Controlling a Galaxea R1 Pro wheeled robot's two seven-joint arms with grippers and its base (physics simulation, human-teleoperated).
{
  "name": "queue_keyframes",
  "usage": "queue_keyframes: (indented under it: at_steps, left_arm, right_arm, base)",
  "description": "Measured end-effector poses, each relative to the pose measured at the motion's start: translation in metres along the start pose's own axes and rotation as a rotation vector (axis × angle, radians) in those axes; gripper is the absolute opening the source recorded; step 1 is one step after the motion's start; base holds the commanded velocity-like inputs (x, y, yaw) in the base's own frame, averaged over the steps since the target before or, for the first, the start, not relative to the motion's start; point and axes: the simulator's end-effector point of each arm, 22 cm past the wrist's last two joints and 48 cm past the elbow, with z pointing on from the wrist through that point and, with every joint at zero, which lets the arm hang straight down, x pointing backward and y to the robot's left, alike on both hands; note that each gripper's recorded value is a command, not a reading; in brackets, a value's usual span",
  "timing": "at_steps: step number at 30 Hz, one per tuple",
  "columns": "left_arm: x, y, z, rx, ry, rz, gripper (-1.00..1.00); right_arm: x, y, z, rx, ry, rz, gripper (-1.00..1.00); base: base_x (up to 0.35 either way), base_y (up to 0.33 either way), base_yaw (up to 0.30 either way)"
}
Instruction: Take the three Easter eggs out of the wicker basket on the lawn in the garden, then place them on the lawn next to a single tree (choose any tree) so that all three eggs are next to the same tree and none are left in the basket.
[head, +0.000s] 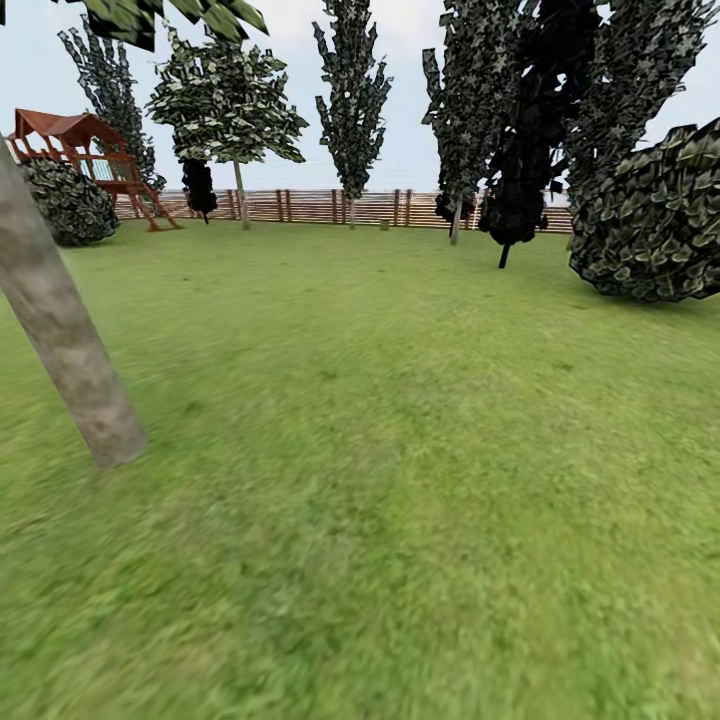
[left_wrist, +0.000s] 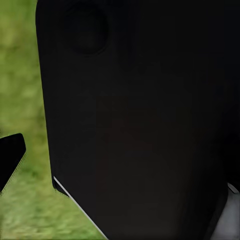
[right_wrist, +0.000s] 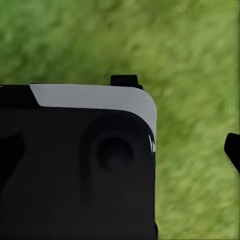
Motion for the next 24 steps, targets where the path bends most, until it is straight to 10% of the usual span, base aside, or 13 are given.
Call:
queue_keyframes:
  at_steps: [24]
  left_arm:
    - [-0.0002,0.0003,0.0,-0.001,0.0,0.0,1.0]
  right_arm:
    - [-0.0001,0.0,0.0,0.0,0.0,0.0,1.0]
  base:
    - [0.338,0.0,0.0]
